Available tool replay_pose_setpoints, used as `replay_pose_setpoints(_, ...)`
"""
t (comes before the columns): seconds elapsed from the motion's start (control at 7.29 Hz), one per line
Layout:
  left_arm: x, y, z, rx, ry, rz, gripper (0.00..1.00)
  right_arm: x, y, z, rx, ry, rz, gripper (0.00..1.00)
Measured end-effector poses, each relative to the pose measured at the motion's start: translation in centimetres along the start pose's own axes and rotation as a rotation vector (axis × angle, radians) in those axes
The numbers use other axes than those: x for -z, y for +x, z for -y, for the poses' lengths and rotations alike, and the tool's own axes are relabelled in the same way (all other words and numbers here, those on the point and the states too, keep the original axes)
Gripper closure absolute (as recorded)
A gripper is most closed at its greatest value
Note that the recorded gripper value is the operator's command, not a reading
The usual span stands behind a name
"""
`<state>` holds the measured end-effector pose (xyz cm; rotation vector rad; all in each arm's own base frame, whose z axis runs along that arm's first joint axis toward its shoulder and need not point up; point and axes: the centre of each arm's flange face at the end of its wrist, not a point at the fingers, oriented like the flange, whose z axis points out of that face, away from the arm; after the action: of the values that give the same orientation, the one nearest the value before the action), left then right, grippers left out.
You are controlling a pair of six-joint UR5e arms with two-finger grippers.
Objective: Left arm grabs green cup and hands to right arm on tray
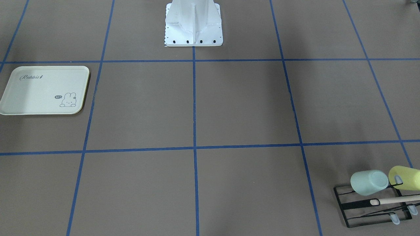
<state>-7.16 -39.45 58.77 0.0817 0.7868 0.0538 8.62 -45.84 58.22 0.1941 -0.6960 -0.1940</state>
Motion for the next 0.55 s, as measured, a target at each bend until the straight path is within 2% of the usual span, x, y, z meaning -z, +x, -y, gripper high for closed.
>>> replay_pose_setpoints(0.27, 0.3, 0.3, 0.5, -0.013, 0.012, 0.000, 0.00, -0.1, 0.1, 0.0, -0.002, -0.002, -0.002, 0.00)
replay_pose_setpoints(0.55, 1.9, 1.7, 3.3, -0.055, 0.060, 0.002, 0.00, 0.0, 0.1, 0.3, 0.001, 0.002, -0.004, 0.00)
